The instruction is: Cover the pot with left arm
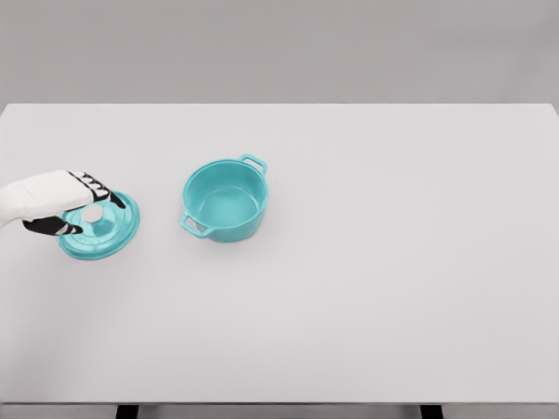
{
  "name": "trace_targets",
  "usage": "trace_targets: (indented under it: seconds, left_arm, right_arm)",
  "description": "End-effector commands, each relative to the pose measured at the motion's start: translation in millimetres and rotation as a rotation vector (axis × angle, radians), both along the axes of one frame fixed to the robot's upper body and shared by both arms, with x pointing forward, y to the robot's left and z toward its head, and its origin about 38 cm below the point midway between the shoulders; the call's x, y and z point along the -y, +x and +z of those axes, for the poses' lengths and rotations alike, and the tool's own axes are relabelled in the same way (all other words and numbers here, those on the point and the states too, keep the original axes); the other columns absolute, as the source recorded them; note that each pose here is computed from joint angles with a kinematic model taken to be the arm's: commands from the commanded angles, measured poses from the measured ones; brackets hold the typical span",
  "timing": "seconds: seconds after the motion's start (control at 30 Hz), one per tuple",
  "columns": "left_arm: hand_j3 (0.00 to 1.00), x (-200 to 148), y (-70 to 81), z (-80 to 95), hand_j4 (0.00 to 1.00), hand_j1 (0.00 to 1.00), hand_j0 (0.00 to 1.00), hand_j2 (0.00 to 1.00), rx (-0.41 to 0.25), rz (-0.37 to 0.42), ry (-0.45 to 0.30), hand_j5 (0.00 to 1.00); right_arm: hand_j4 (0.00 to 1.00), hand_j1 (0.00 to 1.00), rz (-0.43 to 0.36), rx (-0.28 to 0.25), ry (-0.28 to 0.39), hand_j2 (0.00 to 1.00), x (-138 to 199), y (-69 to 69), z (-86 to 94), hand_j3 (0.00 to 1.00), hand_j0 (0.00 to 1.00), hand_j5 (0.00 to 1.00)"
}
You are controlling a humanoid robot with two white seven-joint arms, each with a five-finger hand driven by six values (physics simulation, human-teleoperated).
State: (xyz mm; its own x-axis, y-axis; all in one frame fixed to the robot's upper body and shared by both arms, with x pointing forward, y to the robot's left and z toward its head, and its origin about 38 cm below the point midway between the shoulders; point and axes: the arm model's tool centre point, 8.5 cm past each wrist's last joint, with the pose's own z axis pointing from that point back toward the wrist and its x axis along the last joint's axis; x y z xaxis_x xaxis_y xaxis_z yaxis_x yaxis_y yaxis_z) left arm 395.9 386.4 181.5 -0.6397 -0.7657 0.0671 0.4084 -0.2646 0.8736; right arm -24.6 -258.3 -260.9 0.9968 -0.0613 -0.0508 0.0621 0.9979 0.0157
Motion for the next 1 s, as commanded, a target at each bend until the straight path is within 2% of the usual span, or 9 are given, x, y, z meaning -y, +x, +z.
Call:
trace_targets:
  seconds: [0.0,0.57,0.97]
  left_arm:
    - [0.75,0.2,-0.3,-2.3,0.75,0.75,0.75,0.75,-0.008,0.001,-0.001,0.75]
    - [0.70,-3.7,1.2,-4.6,0.70,0.70,0.70,0.70,-0.015,0.014,0.001,0.70]
    - [0.70,-5.6,2.3,-7.3,0.70,0.70,0.70,0.70,-0.020,0.024,-0.004,0.70]
  right_arm:
    - [1.00,1.00,0.000,-0.001,0.000,1.00,-0.1,-0.2,0.0,1.00,1.00,1.00]
    - [1.00,1.00,0.000,0.002,0.000,1.00,0.0,1.3,-0.1,1.00,1.00,1.00]
    - [1.00,1.00,0.000,0.001,0.000,1.00,-0.1,0.8,0.0,1.00,1.00,1.00]
